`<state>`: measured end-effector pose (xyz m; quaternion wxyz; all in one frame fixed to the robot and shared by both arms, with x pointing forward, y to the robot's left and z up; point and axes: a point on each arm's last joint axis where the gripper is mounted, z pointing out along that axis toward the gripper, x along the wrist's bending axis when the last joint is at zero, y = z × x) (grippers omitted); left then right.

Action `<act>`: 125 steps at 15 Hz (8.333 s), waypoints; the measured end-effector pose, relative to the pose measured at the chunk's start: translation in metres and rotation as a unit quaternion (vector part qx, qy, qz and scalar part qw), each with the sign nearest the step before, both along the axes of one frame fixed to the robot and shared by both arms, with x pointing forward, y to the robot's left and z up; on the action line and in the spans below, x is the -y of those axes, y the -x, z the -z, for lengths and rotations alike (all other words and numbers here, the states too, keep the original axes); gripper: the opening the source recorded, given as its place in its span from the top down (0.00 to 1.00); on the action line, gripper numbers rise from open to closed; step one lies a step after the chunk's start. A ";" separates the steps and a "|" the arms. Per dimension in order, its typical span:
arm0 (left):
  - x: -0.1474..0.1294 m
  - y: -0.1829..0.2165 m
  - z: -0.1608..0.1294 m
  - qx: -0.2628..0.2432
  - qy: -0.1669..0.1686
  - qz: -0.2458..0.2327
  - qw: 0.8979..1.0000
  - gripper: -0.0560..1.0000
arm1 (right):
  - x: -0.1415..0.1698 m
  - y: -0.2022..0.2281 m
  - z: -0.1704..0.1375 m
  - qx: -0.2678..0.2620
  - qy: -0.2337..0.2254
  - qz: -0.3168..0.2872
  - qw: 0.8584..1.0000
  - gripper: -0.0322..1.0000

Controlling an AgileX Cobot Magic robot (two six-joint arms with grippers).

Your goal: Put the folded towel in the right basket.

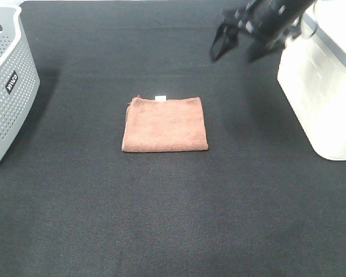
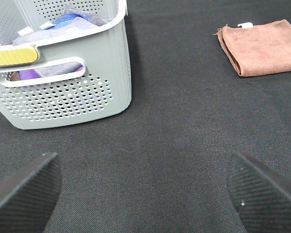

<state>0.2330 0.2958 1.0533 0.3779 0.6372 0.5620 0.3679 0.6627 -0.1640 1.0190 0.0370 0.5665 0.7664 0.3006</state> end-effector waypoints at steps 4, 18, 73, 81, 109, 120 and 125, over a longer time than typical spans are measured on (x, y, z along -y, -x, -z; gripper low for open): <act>0.000 0.000 0.000 0.000 0.000 0.000 1.000 0.11 | -0.011 -0.028 0.064 -0.075 -0.018 0.019 0.997 0.24; 0.000 0.000 0.000 0.000 0.000 0.000 1.000 0.11 | -0.028 -0.047 0.147 -0.178 -0.079 0.021 0.981 0.41; 0.000 0.000 0.000 0.000 0.000 0.000 1.000 0.11 | 0.067 0.003 -0.146 0.059 0.067 0.108 0.990 0.31; 0.000 0.000 0.000 0.000 0.000 0.000 1.000 0.11 | 0.082 0.117 -0.148 0.014 0.112 0.102 0.988 0.31; 0.000 0.000 0.000 0.000 0.000 0.000 1.000 0.11 | 0.130 0.431 -0.035 0.301 0.068 0.113 0.944 0.31; 0.000 0.000 0.000 0.000 0.000 0.000 1.000 0.11 | 0.129 0.431 -0.035 0.297 0.084 0.173 0.935 0.31; 0.000 0.000 0.000 0.000 0.000 0.000 1.000 0.11 | 0.129 0.431 -0.035 0.297 0.084 0.173 0.935 0.31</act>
